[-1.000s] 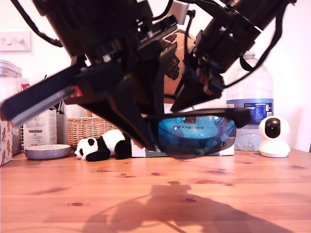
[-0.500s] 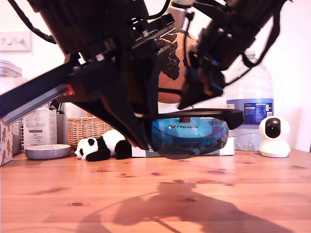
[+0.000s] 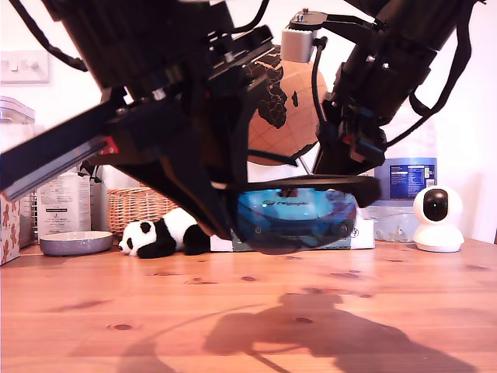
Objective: Pick up the sunglasses and open them, then place them back on the table
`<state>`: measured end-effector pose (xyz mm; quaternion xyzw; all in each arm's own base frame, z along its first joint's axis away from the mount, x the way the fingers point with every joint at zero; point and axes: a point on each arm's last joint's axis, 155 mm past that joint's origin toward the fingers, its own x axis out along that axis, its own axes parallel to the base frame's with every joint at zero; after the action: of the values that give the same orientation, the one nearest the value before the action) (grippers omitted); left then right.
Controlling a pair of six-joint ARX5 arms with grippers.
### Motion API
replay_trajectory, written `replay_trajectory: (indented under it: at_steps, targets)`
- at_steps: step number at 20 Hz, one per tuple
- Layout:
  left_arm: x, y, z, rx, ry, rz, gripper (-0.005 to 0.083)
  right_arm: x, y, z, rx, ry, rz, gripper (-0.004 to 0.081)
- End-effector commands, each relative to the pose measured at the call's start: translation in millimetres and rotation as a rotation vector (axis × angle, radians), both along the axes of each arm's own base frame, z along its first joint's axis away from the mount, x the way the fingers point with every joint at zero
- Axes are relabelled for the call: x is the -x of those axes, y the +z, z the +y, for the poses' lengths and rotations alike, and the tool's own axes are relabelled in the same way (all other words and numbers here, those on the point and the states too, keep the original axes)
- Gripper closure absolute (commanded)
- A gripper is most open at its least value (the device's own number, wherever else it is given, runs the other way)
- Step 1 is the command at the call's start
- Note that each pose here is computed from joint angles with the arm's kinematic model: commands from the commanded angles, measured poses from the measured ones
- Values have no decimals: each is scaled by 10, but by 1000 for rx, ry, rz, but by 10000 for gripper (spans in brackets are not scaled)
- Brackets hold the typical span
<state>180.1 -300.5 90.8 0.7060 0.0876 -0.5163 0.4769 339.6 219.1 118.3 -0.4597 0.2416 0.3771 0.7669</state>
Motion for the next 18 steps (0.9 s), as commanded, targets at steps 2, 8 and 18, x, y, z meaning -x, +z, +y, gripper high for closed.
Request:
replay_trajectory:
  at_steps: [2,8,18]
  targets:
    - [-80,11,56,18,34,14,792,-15,15,-65,-94,-143,74,418]
    - [-179,37,18,98,69,74,792,514,-85,87,-245,-250,445,420]
    - [-166,68,-81,162,62,119,792,821,170,481,-421,-217,696,419]
